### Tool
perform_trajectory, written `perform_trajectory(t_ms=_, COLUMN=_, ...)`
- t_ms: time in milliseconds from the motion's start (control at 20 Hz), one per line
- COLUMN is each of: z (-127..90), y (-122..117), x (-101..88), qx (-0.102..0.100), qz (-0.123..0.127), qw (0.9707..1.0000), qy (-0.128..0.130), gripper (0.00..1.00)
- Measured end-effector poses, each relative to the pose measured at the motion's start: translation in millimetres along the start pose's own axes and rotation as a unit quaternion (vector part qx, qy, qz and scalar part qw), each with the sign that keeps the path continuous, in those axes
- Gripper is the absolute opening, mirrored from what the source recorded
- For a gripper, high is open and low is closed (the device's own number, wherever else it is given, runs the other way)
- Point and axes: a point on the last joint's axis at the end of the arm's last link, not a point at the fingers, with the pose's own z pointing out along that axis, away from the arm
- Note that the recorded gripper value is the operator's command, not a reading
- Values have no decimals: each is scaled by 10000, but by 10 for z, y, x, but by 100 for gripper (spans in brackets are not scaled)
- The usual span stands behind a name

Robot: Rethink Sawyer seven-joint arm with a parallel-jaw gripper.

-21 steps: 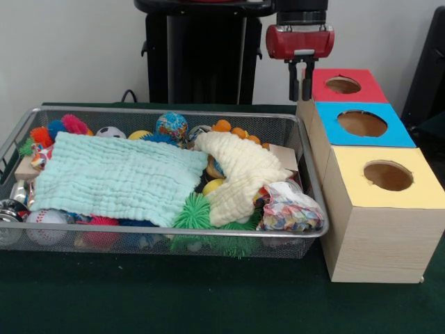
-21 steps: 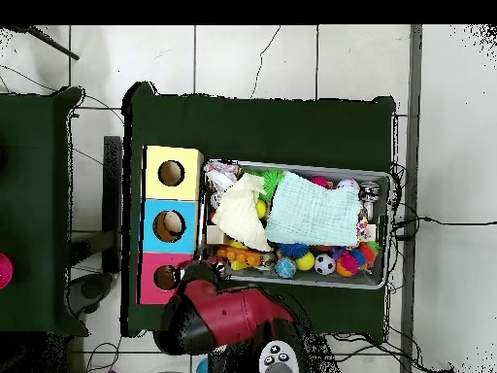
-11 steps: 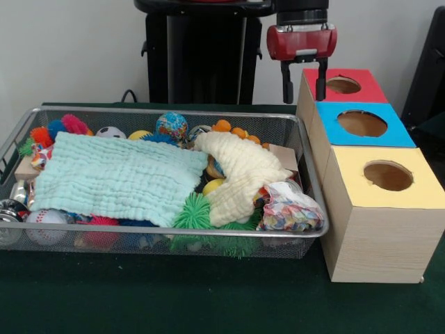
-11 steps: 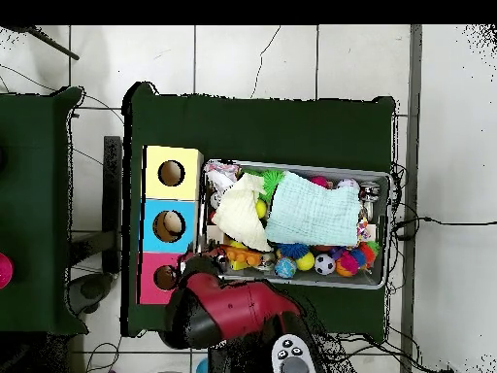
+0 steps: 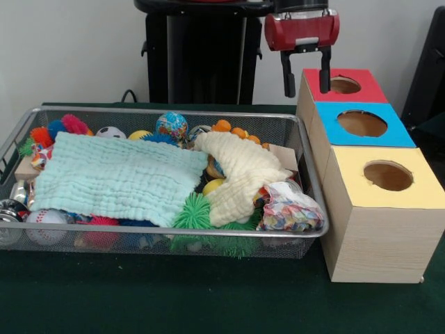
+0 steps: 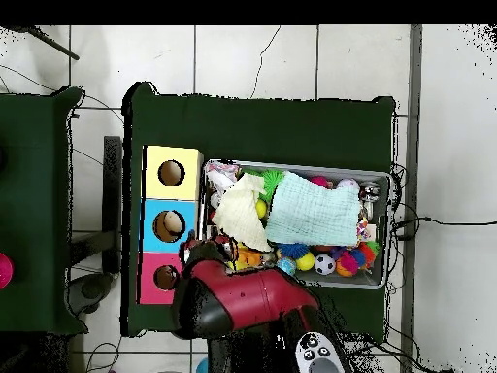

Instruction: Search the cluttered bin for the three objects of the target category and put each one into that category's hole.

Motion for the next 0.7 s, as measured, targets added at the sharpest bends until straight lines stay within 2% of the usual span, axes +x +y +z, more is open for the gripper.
perform_trajectory(t_ms=350, z=-75, y=-97, x=-207, qx=-2, qz=16, qw=9999, qy=101, gripper=100)
perform_trajectory(t_ms=700, z=-53, y=-188, x=-498, qx=45, qz=36, qw=9999, qy=-121, gripper=100)
